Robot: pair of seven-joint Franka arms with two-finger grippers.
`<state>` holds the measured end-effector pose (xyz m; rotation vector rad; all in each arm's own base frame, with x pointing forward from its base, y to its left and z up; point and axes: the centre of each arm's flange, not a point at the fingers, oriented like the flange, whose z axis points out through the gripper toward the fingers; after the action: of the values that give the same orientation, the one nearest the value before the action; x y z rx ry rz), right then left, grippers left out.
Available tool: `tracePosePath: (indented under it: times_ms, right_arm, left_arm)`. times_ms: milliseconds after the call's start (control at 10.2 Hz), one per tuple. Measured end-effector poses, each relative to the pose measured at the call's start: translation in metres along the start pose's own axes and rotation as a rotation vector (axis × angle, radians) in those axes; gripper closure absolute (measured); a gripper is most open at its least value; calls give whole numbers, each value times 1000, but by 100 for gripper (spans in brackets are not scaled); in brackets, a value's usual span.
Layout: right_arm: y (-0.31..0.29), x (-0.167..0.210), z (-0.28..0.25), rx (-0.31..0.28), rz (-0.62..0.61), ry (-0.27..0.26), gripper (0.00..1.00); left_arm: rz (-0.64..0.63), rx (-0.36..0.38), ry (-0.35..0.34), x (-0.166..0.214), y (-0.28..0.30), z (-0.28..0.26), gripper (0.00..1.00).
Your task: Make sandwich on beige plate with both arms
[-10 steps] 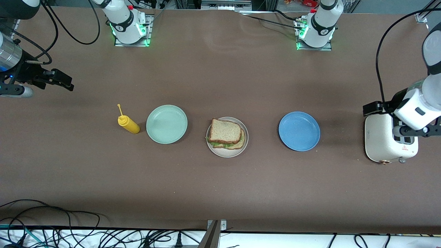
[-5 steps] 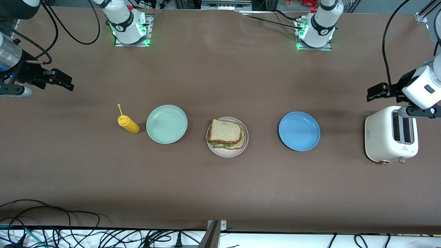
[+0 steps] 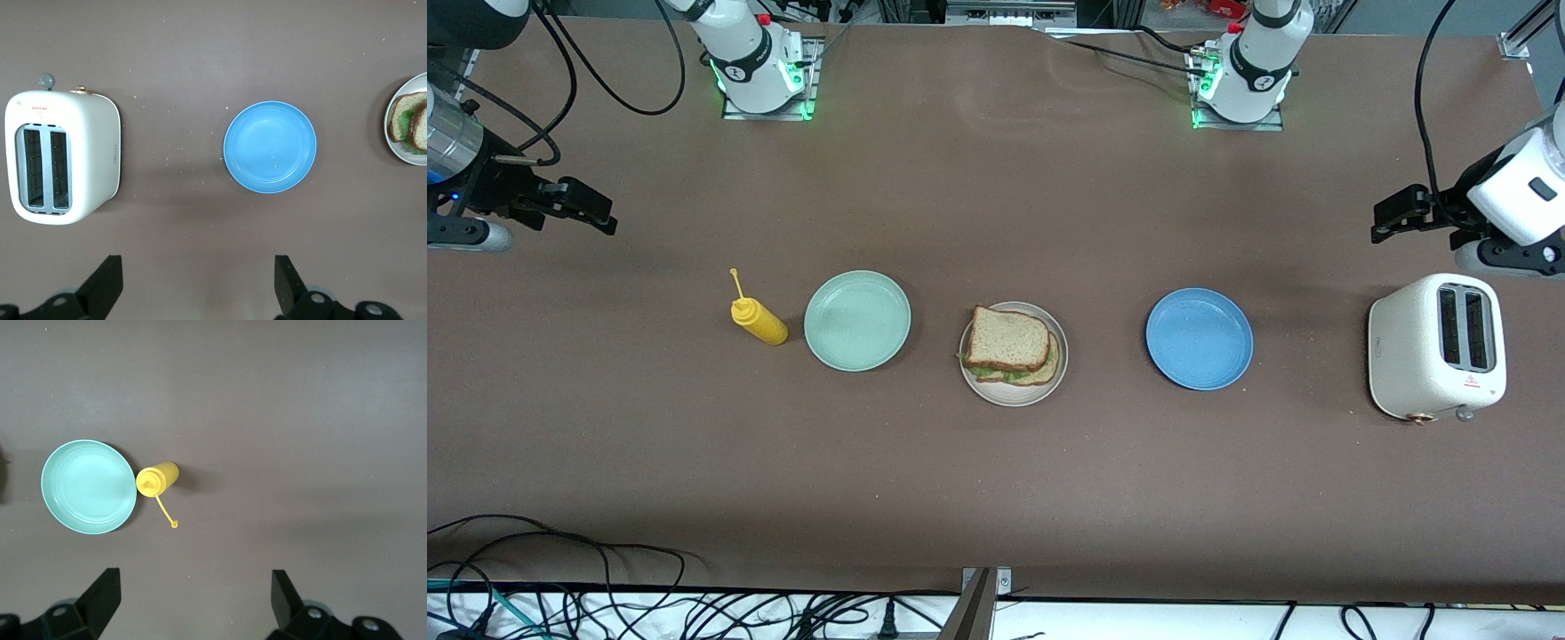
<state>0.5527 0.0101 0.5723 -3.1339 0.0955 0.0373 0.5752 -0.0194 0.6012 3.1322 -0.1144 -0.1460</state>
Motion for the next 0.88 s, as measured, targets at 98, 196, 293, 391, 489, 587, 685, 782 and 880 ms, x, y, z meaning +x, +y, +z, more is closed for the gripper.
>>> tracePosePath:
  times_ms: [98,196,293,391,489,587,685,782,880]
  right_arm:
    - [0,0,0,0,0,0,0]
    - [0,0,0,0,0,1,0]
    - [0,0,-1,0,0,2,0]
    - [0,0,-1,0,-1,3,0]
    - [0,1,-2,0,-1,5,0]
    - [0,1,-3,1,-1,7,0]
    - [0,1,-3,1,-1,8,0]
    - [0,1,-3,1,-1,7,0]
    - [0,1,-3,1,-1,7,0]
  left_arm:
    - [-1,-1,7,-2,-1,-4,0]
    - [-2,-1,12,-5,-2,-7,0]
    - [-2,-2,13,-7,-2,-8,0]
    - [-2,-2,12,-8,-2,-7,0]
    - [-1,-3,9,-9,-1,-6,0]
    - [0,-3,6,-9,-1,-5,0]
    - [2,-3,6,-9,-1,-5,0]
    - [3,-3,5,-9,0,-5,0]
    - [3,-3,5,-9,0,-5,0]
